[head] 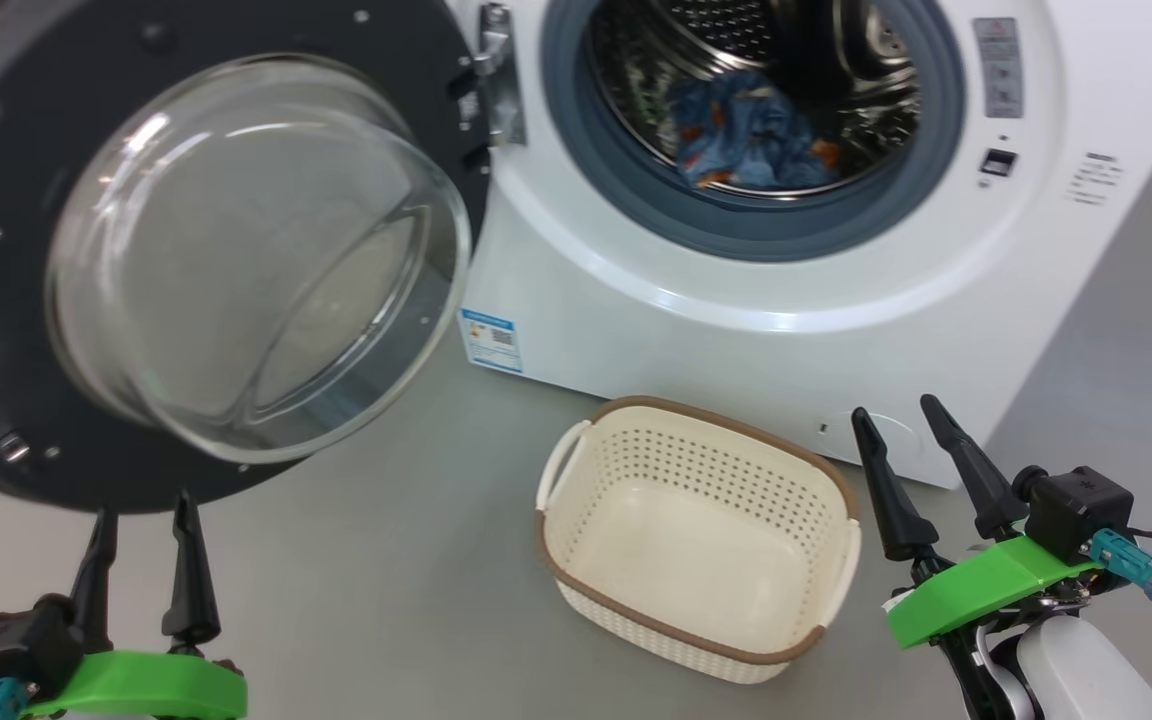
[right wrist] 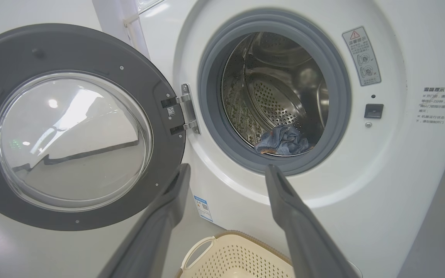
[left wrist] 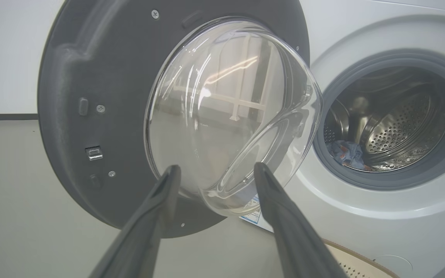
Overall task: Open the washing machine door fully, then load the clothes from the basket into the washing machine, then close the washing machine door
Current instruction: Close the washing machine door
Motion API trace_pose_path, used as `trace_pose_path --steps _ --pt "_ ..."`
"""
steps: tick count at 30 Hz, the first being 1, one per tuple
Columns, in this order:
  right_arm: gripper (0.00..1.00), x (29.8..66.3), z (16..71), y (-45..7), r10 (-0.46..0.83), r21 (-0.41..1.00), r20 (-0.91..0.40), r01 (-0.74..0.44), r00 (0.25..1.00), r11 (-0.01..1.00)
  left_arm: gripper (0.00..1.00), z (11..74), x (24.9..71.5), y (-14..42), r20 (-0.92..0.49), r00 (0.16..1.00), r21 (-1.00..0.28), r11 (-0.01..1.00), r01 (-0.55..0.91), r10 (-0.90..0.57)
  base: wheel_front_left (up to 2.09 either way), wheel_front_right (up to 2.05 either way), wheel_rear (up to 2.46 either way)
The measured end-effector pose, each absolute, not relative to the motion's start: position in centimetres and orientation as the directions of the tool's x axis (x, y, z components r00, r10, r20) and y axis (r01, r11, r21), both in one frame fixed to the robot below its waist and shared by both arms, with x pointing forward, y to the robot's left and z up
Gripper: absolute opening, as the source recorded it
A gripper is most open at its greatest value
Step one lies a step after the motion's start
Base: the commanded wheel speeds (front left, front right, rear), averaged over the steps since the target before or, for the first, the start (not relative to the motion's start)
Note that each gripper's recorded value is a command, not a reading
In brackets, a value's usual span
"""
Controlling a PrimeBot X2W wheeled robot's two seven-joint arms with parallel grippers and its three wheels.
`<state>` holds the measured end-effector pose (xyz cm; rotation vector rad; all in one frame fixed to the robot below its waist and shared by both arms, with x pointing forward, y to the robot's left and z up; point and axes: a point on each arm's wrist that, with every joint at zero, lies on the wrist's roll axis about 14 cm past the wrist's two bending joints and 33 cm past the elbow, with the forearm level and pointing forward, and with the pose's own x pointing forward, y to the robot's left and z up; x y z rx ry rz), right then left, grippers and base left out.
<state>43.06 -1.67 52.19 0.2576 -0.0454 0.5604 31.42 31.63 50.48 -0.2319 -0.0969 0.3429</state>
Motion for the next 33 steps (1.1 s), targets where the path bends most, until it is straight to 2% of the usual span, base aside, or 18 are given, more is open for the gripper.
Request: trace_pose_path --steps 15,33 --pt "1.00 42.5 52.5 3.4 0.631 0.228 0.116 -0.639 0.767 0.734 1.00 50.7 26.9 34.9 0.060 0.872 -0.244 0.854 -0.459 0.486 0.00 0.00 0.00" --pt "1.00 42.1 52.8 5.0 0.662 0.227 0.120 -0.670 0.739 0.707 1.00 50.8 25.3 35.9 0.063 0.841 -0.249 0.825 -0.508 0.537 0.00 0.00 0.00"
